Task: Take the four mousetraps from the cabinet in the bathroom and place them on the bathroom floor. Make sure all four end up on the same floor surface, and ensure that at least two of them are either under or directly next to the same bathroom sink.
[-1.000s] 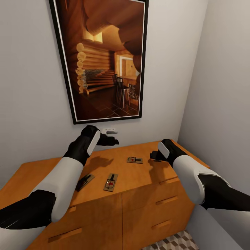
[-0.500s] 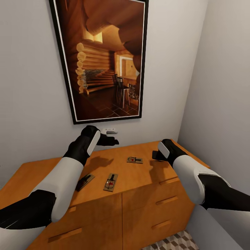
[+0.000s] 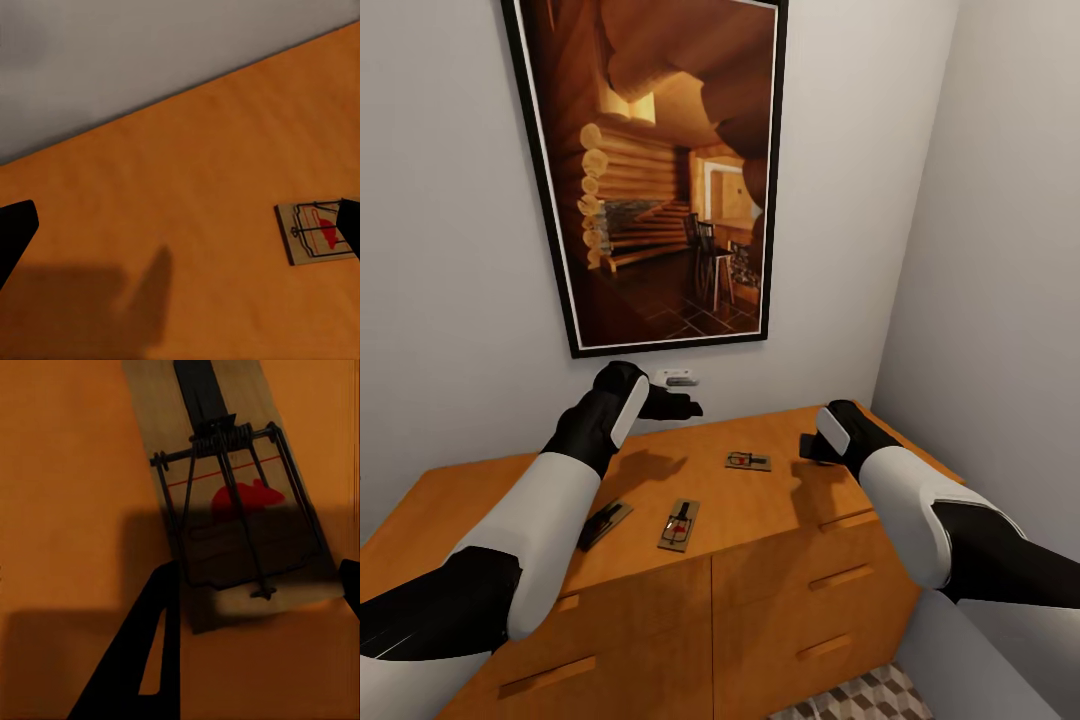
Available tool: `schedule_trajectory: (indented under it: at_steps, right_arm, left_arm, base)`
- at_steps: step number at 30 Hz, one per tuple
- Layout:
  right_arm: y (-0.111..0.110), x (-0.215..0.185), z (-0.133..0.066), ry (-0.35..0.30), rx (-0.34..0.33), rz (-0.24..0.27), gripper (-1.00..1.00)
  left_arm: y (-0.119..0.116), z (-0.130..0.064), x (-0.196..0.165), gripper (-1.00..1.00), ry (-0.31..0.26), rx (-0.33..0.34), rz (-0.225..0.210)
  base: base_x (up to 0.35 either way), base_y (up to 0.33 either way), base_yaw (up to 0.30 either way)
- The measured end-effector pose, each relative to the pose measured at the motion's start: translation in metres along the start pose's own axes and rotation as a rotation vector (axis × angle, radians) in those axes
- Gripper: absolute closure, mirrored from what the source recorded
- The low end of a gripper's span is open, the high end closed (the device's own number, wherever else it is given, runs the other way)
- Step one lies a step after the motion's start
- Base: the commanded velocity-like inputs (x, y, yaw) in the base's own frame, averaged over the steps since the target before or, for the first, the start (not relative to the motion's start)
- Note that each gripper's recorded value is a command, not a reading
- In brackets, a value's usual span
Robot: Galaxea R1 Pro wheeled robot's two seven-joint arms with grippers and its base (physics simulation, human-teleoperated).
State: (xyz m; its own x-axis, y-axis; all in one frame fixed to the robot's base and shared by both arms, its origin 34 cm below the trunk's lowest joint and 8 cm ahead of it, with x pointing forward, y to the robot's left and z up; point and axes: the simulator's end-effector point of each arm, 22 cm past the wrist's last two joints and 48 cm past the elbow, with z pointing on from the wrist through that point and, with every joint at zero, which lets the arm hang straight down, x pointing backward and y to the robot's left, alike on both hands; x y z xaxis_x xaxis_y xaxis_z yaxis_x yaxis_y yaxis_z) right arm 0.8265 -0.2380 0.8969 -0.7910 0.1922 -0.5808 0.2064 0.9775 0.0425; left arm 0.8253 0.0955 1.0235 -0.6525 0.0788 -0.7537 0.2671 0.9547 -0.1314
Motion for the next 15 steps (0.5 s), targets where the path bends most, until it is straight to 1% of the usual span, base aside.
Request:
schedule_trajectory:
  at_steps: [2,3,4,5,15]
  right_arm:
    - [-0.002,0.001,-0.001,0.008,0.003,-0.004,1.00]
    - [-0.026,-0.007,-0.026,0.096,0.031,-0.047,1.00]
    - [-0.027,-0.063,-0.064,-0.052,0.012,-0.017,1.00]
    - [-0.028,-0.072,-0.070,-0.077,0.010,-0.012,1.00]
    - [-0.028,-0.074,-0.072,-0.084,0.007,-0.008,1.00]
  left_arm:
    - [0.000,0.000,0.000,-1.00,0.000,-0.001,0.000]
    - [0.001,0.000,0.000,-1.00,0.001,-0.001,-0.001]
    - [0.001,0.000,0.000,-1.00,0.000,-0.001,-0.001]
    - [0.000,0.000,0.000,-1.00,0.000,-0.001,-0.001]
    - [0.001,0.000,0.000,-1.00,0.000,-0.001,-0.001]
  base:
    - [0.000,0.000,0.000]
    - [0.000,0.000,0.000]
    - [0.000,0.000,0.000]
    - [0.000,0.000,0.000]
    - [0.000,0.000,0.000]
